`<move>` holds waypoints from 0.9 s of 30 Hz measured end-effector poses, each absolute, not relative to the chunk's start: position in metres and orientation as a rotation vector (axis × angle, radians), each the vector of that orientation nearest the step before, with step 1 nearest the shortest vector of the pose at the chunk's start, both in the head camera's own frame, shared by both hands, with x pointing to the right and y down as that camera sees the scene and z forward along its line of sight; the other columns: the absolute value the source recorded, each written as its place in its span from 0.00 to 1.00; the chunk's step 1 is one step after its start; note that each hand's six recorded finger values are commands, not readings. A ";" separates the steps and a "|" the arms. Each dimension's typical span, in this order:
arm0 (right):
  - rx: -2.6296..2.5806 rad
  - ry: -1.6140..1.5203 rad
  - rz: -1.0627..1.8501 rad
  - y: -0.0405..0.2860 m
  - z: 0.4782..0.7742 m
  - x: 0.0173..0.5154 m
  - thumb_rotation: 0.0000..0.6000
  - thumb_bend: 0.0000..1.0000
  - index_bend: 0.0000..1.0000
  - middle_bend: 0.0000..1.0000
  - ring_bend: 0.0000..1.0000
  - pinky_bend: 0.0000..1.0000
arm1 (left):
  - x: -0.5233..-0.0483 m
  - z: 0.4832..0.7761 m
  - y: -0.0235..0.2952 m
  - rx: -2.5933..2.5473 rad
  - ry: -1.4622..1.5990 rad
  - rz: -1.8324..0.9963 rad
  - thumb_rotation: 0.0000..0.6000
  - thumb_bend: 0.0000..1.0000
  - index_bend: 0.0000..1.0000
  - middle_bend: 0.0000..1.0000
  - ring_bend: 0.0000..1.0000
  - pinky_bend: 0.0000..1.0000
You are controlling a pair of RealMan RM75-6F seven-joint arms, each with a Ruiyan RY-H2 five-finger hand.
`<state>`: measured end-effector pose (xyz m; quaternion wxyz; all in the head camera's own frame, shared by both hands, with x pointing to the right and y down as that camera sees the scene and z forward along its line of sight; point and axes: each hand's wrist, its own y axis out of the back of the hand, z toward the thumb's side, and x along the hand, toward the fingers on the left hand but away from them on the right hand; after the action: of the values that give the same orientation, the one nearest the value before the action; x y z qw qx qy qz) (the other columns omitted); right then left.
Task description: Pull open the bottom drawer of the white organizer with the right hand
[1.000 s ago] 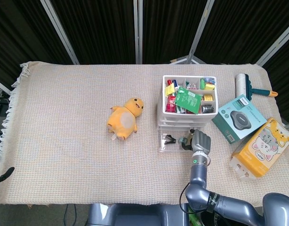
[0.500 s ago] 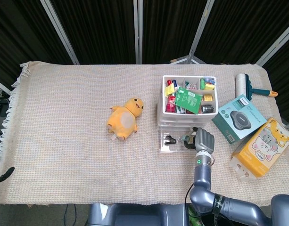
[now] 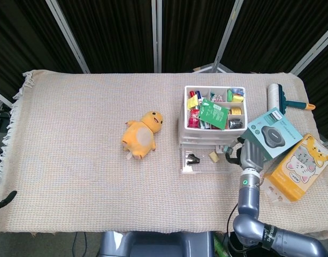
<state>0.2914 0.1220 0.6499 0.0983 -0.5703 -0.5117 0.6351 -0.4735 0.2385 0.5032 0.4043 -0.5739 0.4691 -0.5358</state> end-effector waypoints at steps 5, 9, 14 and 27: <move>-1.627 -1.571 1.907 0.118 0.644 0.328 1.00 0.23 0.52 0.94 0.96 0.68 | -0.473 0.502 0.239 -1.446 1.186 -1.351 1.00 0.06 0.00 0.00 0.00 0.00; -1.569 -1.614 1.946 0.117 0.644 0.360 1.00 0.23 0.52 0.94 0.96 0.68 | -0.472 0.503 0.239 -1.445 1.181 -1.353 1.00 0.06 0.00 0.00 0.00 0.00; -1.534 -1.659 1.969 0.116 0.646 0.385 1.00 0.23 0.52 0.94 0.96 0.68 | -0.471 0.503 0.239 -1.441 1.180 -1.355 1.00 0.06 0.00 0.00 0.00 0.00; -1.452 -1.729 1.990 0.114 0.645 0.423 1.00 0.21 0.45 0.93 0.96 0.68 | -0.470 0.504 0.239 -1.441 1.176 -1.357 1.00 0.06 0.00 0.00 0.00 0.00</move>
<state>0.4234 0.1140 0.6450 0.0660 -0.4814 -0.5733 0.6597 -0.4698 0.2395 0.5038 0.4076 -0.5716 0.4663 -0.5382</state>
